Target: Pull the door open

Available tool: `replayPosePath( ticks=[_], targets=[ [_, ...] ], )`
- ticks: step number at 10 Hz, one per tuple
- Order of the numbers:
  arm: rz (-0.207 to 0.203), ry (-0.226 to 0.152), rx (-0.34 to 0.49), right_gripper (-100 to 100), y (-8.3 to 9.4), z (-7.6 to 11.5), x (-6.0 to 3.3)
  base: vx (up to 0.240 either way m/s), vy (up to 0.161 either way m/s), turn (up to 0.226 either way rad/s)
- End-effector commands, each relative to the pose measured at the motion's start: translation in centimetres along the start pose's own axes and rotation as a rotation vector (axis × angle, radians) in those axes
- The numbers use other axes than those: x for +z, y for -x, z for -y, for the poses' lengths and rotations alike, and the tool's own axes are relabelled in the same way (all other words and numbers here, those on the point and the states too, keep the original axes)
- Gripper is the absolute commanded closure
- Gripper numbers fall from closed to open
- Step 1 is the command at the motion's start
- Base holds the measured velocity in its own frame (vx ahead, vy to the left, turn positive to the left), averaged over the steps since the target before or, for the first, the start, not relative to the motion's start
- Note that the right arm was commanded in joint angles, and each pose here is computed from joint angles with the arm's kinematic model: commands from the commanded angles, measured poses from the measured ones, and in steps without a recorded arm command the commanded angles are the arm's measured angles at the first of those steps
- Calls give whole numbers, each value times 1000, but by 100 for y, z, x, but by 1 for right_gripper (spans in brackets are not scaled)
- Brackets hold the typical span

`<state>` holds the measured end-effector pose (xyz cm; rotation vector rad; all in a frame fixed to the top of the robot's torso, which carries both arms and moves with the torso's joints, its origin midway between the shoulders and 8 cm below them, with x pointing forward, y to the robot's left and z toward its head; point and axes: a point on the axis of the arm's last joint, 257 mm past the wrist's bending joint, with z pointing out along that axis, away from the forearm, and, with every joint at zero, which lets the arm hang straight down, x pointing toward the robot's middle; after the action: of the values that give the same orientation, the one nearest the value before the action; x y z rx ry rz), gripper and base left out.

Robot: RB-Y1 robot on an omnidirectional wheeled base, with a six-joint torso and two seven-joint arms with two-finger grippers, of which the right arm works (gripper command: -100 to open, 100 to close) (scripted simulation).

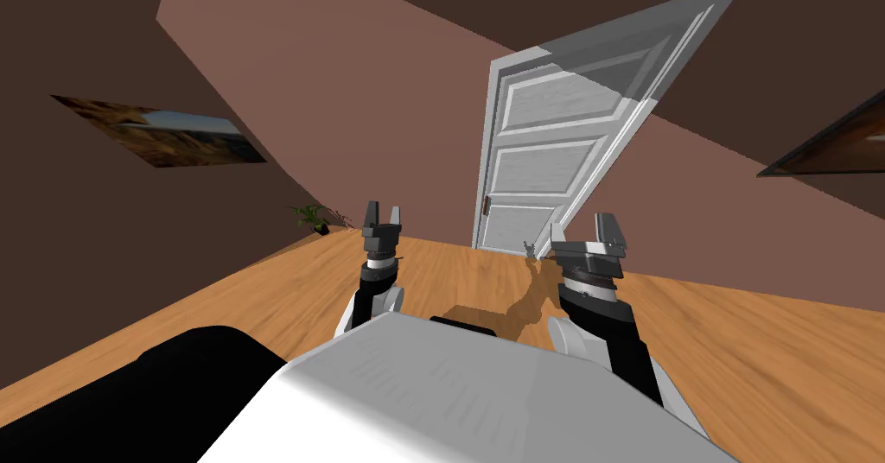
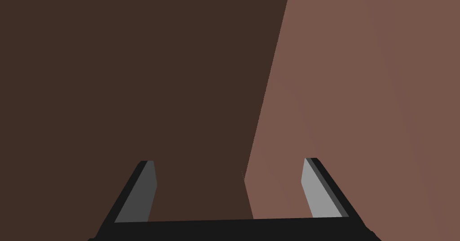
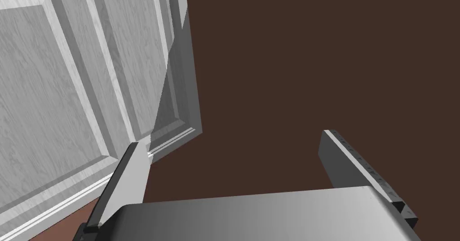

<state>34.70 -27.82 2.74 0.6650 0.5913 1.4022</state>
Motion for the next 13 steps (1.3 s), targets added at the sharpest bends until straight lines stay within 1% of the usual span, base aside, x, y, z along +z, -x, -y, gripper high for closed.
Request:
replayPosePath(
  ticks=[1,4,5,6,10,13],
  targets=[
    [5,-20,53,-100,39,124,-53,80,-3,178],
    [22,-58,150,-100,127,353,-162,135,1,150],
    [27,-65,170,-100,147,398,-185,109,-16,128],
    [38,-81,212,-100,193,496,-238,108,-15,147],
    [71,-116,306,-100,308,715,-369,94,-14,114],
    [105,-143,385,-100,420,898,-493,90,-16,137]
  ],
)
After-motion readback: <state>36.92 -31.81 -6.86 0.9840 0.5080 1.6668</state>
